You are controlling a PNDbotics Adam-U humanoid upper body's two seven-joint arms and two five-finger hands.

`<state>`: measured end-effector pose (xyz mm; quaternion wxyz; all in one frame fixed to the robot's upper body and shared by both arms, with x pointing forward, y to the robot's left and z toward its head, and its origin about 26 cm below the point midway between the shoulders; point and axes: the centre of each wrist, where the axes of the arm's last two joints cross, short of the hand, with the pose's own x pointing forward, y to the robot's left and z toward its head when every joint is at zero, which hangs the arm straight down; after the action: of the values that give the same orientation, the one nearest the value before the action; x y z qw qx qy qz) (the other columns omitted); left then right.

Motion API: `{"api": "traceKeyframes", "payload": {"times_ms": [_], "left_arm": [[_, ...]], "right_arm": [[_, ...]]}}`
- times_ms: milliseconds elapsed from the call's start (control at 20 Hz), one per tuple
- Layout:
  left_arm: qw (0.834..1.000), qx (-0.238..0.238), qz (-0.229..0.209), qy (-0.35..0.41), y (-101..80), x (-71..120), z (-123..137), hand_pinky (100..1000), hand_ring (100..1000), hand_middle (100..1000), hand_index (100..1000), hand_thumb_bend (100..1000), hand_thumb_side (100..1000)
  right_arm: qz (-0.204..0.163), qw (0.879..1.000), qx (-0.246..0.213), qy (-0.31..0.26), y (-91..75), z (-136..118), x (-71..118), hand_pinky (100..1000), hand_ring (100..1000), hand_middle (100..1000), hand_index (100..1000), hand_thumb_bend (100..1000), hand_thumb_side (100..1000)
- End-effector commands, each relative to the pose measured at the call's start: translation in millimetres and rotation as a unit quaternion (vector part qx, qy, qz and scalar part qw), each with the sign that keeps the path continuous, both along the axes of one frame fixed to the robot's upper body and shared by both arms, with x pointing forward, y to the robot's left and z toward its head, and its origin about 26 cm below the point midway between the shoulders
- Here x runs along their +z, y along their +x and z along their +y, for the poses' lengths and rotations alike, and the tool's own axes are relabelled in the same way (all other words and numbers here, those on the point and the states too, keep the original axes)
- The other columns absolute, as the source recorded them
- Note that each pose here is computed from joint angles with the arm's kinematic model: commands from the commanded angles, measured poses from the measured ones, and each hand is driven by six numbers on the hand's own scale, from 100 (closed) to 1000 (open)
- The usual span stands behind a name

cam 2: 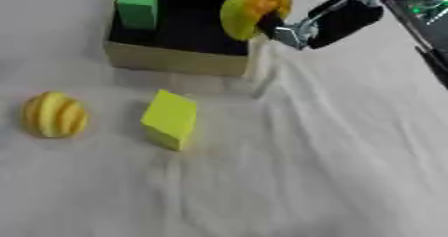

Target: Pick up objects on the table and place them in the box.

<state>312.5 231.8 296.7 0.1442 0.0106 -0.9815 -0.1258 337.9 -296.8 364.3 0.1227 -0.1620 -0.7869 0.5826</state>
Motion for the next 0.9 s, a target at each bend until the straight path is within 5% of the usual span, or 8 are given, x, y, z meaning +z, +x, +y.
{"api": "traceKeyframes", "payload": {"times_ms": [50, 450, 900], "left_arm": [[1.0, -0.006, -0.018, 0.015, -4.6, 10.1, 0, 700, 777, 740, 850, 100, 624], [0.999, -0.02, -0.028, 0.024, -5.2, 16.5, -5, 699, 777, 740, 850, 100, 624], [0.999, -0.029, -0.034, 0.025, -5.5, 20.1, -9, 698, 776, 740, 849, 100, 624]], "right_arm": [[-0.018, 0.999, -0.026, 0.022, 4.3, -11, 12.4, 779, 603, 493, 694, 100, 100], [-0.023, 0.996, -0.055, 0.065, 24.9, -21, 12.0, 792, 619, 494, 698, 100, 100], [-0.007, 0.996, -0.086, 0.029, 49.3, -21, -13.4, 804, 640, 512, 713, 100, 100]]}}
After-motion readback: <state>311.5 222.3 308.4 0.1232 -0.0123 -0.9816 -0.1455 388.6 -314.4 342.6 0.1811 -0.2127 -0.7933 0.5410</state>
